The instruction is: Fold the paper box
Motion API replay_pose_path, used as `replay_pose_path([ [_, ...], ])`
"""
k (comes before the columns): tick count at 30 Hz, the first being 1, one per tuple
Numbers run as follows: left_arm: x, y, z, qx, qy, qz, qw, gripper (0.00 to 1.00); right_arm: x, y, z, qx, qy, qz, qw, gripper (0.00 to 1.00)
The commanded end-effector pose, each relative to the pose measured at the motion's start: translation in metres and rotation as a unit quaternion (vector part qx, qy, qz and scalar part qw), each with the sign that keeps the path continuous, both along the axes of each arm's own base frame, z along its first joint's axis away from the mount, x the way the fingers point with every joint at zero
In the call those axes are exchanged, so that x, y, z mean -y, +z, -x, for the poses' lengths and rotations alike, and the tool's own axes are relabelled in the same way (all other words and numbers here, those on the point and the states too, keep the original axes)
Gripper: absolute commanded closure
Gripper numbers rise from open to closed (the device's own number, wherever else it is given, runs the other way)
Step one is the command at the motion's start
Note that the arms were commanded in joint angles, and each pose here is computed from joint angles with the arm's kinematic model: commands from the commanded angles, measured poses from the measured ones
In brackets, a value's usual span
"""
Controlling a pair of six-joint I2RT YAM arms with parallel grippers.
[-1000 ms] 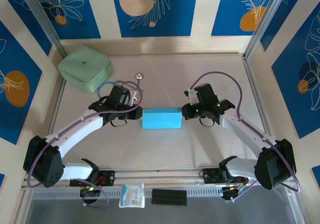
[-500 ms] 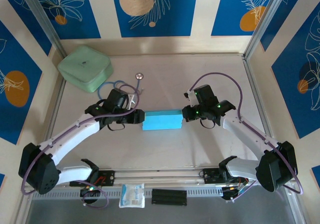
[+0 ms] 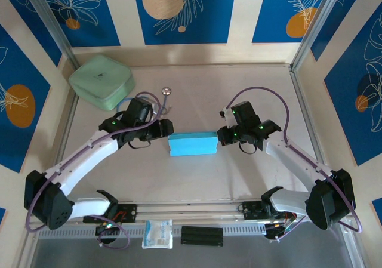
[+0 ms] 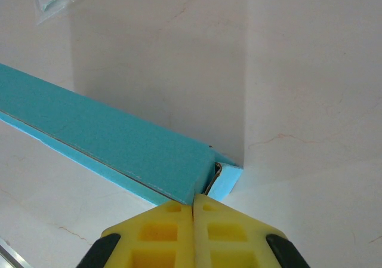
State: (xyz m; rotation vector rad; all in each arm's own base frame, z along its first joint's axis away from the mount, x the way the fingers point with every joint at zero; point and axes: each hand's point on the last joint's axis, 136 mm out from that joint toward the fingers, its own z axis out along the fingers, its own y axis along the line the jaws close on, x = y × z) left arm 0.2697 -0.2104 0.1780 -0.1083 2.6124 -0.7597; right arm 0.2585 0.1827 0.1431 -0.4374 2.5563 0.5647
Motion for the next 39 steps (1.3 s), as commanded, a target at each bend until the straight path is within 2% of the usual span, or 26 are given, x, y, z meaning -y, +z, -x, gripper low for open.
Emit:
replay_pose_path([
  [1,0.004,-0.006,-0.006,-0.042,0.04,0.041,0.997,0.28,0.014,-0.025,0.025,-0.058,0.004,0.043,0.997,0.95],
  [4,0.012,-0.017,-0.006,-0.063,0.04,0.067,0.995,0.29,0.014,-0.024,0.025,-0.056,0.006,0.045,0.997,0.95],
  [6,0.018,-0.02,-0.002,-0.073,0.025,0.081,0.994,0.36,0.015,-0.025,0.025,-0.057,0.005,0.048,0.997,0.95],
  [9,0.017,-0.03,0.004,-0.088,0.021,0.076,0.993,0.47,0.015,-0.026,0.025,-0.059,0.003,0.046,0.997,0.95],
  [15,0.006,-0.06,0.019,-0.117,0.026,0.051,0.992,0.53,0.011,-0.024,0.024,-0.064,-0.004,0.035,0.997,0.91],
  [20,0.004,-0.073,0.022,-0.124,0.031,0.046,0.991,0.54,0.004,-0.014,0.022,-0.065,-0.003,0.015,0.998,0.84],
  [26,0.004,-0.068,0.018,-0.115,0.031,0.046,0.992,0.54,0.0,0.006,0.022,-0.061,0.0,-0.003,0.998,0.78],
  [32,0.005,-0.066,0.016,-0.112,0.029,0.046,0.992,0.54,-0.003,0.034,0.021,-0.04,0.002,-0.053,0.998,0.74],
  [35,0.005,-0.065,0.016,-0.111,0.029,0.046,0.992,0.54,-0.002,0.047,0.02,-0.029,-0.002,-0.079,0.996,0.69],
  [39,0.005,-0.065,0.016,-0.111,0.029,0.047,0.992,0.54,0.0,0.057,0.012,-0.022,-0.029,-0.106,0.994,0.56],
])
